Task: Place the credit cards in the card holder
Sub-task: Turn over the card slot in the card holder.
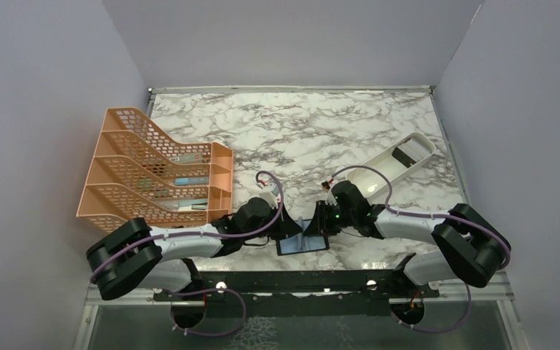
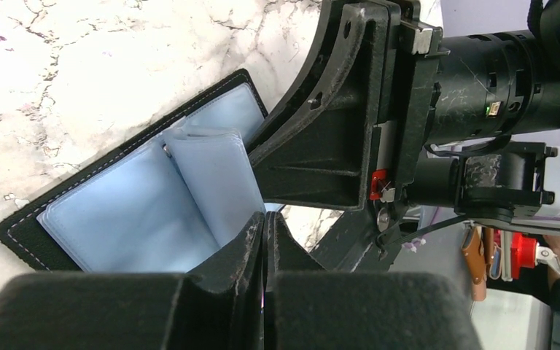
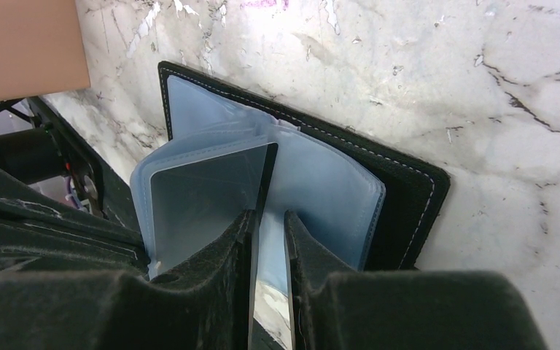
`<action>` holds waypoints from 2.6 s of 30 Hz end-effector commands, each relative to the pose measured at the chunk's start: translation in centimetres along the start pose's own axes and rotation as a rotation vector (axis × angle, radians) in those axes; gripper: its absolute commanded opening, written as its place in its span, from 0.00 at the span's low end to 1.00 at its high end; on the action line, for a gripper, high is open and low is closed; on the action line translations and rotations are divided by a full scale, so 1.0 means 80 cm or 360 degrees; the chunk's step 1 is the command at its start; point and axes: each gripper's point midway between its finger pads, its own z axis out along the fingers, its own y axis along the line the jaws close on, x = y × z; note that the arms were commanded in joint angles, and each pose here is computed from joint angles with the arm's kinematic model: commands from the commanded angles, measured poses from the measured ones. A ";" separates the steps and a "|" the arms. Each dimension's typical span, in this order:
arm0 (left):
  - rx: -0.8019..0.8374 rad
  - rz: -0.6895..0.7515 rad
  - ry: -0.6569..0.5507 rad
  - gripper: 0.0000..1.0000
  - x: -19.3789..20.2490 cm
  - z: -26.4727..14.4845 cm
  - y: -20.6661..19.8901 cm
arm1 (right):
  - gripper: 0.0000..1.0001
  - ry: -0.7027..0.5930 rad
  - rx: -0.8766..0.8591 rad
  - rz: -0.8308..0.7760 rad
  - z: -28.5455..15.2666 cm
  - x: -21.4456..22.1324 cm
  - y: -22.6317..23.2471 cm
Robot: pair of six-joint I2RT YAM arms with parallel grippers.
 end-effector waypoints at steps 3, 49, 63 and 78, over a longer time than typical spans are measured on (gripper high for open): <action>0.0031 0.0032 0.0005 0.03 -0.003 0.006 -0.006 | 0.32 -0.0085 0.0046 -0.0044 -0.017 -0.011 0.003; 0.0037 0.0046 0.0025 0.00 -0.008 0.019 -0.014 | 0.59 0.0014 -0.0265 -0.0078 -0.048 0.025 0.045; 0.0009 0.0041 0.0032 0.00 -0.004 0.018 -0.007 | 0.52 -0.0047 -0.0015 -0.0087 -0.053 0.022 0.011; -0.0089 0.0061 -0.0001 0.08 -0.003 0.007 0.013 | 0.52 -0.0078 -0.0080 -0.0094 -0.051 0.012 0.025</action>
